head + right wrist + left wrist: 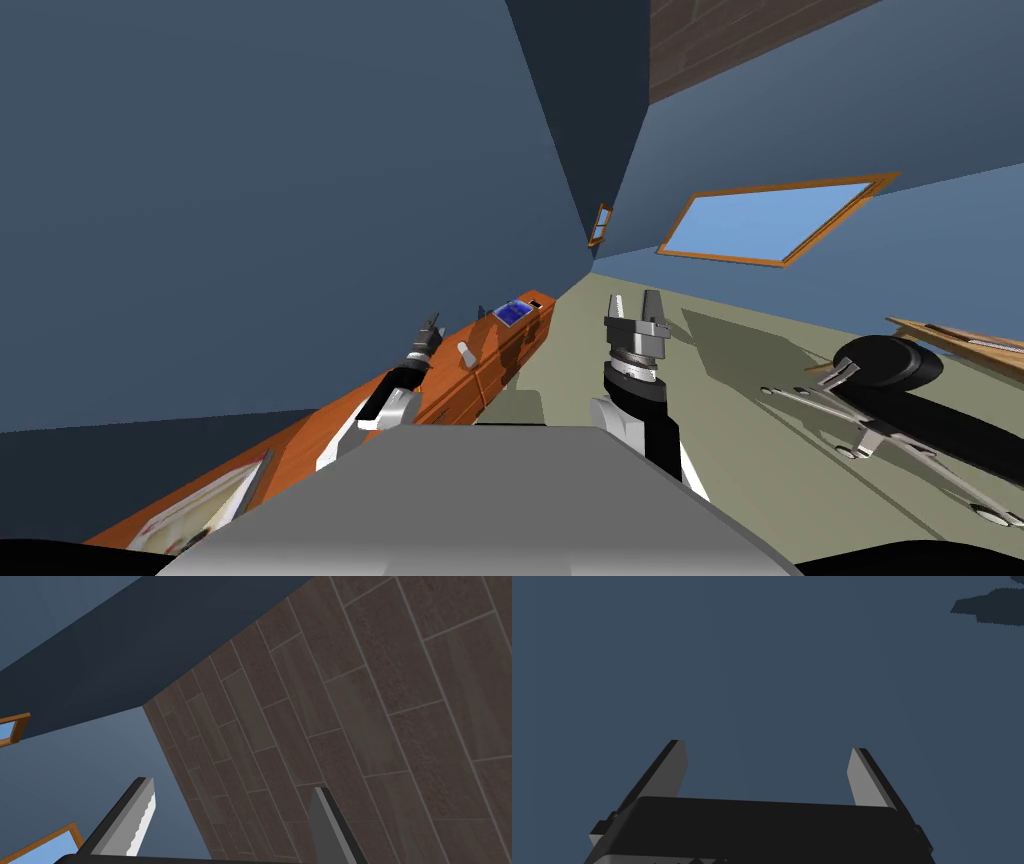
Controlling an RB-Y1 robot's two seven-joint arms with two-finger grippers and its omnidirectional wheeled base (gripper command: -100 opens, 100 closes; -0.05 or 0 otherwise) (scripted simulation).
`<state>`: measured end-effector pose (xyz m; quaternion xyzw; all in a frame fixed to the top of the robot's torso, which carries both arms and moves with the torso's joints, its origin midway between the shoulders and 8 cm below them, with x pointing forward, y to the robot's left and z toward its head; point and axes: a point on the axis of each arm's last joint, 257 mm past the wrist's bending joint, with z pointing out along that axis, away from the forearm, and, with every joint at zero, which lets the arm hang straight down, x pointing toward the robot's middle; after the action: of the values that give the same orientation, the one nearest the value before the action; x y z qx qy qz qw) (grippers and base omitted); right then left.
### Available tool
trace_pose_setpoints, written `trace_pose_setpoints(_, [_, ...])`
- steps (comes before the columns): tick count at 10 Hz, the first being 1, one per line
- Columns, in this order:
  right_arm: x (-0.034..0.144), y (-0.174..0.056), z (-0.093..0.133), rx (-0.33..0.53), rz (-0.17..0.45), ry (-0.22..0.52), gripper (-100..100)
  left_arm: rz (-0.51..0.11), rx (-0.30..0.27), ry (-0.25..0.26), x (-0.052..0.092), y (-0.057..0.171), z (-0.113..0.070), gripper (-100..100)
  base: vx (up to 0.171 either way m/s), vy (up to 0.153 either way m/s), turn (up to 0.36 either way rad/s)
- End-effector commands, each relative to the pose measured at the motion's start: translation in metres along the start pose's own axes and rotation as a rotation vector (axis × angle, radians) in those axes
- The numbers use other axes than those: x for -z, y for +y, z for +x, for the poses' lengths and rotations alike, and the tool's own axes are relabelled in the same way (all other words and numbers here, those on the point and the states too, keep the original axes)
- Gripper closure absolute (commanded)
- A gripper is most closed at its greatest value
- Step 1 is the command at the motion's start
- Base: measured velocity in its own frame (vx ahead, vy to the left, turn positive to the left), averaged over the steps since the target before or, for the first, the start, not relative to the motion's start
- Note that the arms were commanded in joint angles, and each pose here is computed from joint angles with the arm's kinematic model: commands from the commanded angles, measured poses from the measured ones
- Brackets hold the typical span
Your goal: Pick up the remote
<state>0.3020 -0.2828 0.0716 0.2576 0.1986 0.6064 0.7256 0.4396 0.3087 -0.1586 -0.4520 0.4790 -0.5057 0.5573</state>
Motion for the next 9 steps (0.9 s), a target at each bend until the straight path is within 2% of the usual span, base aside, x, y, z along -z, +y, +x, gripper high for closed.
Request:
trace_pose_setpoints(1, [0.000, 0.000, 0.000, 0.000, 0.000, 0.000, 0, -0.092, -0.011, 0.017, 0.002, 0.033, -0.002, -100, 0.002, -0.001, -0.298])
trace_pose_setpoints(2, [0.000, 0.000, 0.000, 0.000, 0.000, 0.000, 0, -0.110, -0.011, 0.018, 0.002, 0.037, -0.001, -100, 0.002, 0.006, -0.092])
trace_pose_setpoints(3, [0.000, 0.000, 0.000, 0.000, 0.000, 0.000, 0, -0.175, -0.020, 0.029, 0.004, 0.061, -0.003, -100, 0.008, -0.001, -0.248])
trace_pose_setpoints(4, [0.000, 0.000, 0.000, 0.000, 0.000, 0.000, 0, -0.183, -0.020, 0.029, 0.004, 0.063, -0.003, -100, 0.008, 0.006, -0.106])
trace_pose_setpoints(5, [0.000, 0.000, 0.000, 0.000, 0.000, 0.000, 0, -0.256, -0.030, 0.039, 0.008, 0.088, -0.006, -100, 0.012, 0.001, -0.198])
trace_pose_setpoints(6, [0.000, 0.000, 0.000, 0.000, 0.000, 0.000, 0, -0.259, -0.030, 0.039, 0.009, 0.089, -0.006, -100, 0.011, 0.005, -0.104])
trace_pose_setpoints(7, [0.000, 0.000, 0.000, 0.000, 0.000, 0.000, 0, -0.328, -0.040, 0.048, 0.014, 0.113, -0.010, -100, 0.018, 0.003, -0.212])
trace_pose_setpoints(8, [0.000, 0.000, 0.000, 0.000, 0.000, 0.000, 0, -0.336, -0.040, 0.049, 0.015, 0.115, -0.010, -100, 0.017, 0.008, -0.122])
trace_pose_setpoints(9, [0.000, 0.000, 0.000, 0.000, 0.000, 0.000, 0, -0.412, -0.049, 0.058, 0.023, 0.140, -0.014, -100, 0.021, 0.005, -0.267])
